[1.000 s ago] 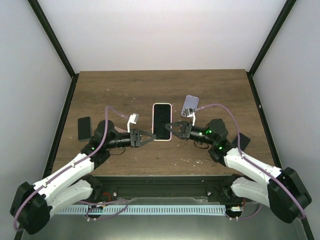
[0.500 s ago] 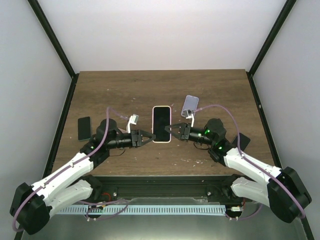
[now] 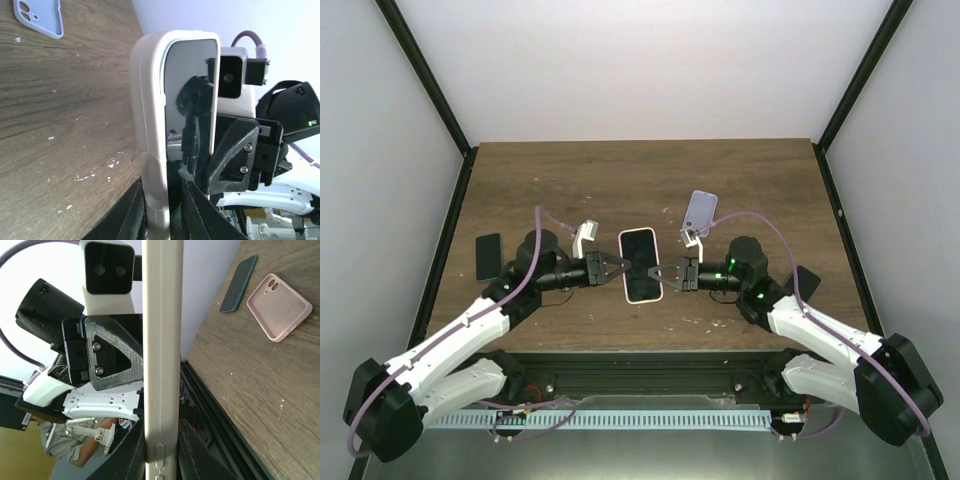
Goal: Put the phone into the phone case
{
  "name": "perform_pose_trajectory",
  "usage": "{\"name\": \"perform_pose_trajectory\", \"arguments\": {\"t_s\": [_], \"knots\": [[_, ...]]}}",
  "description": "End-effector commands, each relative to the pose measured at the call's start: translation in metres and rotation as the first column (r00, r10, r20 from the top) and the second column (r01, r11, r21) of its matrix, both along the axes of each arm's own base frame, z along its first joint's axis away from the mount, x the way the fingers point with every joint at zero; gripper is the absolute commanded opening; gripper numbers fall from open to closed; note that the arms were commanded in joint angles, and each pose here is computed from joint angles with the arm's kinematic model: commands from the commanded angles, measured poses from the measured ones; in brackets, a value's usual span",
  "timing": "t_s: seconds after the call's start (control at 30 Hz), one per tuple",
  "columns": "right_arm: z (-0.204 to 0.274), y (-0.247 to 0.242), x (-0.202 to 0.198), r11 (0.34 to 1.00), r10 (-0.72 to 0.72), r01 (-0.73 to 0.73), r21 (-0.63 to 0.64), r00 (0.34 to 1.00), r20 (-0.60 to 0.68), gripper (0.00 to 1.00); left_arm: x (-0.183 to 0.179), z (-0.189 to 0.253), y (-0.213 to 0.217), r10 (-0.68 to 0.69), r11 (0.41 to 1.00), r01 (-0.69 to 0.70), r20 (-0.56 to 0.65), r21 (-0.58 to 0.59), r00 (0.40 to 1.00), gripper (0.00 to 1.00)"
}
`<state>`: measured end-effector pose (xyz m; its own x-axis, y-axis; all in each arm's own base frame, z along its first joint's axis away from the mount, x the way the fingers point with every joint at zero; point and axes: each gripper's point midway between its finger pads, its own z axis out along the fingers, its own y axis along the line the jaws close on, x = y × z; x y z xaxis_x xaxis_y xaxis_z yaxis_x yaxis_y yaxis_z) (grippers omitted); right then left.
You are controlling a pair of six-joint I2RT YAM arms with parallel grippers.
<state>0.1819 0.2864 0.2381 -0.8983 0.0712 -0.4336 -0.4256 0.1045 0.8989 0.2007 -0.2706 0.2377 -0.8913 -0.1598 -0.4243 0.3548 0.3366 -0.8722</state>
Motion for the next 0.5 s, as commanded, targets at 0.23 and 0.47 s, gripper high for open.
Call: {"name": "perform_pose_trajectory", "arguments": {"t_s": [0.23, 0.47], "knots": [[0.023, 0.002, 0.001, 1.000, 0.007, -0.008, 0.006, 0.994, 0.107, 0.14, 0.014, -0.001, 0.008, 0.057, 0.992, -0.063, 0.053, 0.114, 0.997, 0.25], [0.013, 0.002, 0.023, 0.995, -0.084, 0.089, -0.044, 0.991, 0.103, 0.14, 0.015, -0.003, 0.024, 0.104, 0.973, -0.121, 0.092, 0.199, 0.990, 0.71]]}}
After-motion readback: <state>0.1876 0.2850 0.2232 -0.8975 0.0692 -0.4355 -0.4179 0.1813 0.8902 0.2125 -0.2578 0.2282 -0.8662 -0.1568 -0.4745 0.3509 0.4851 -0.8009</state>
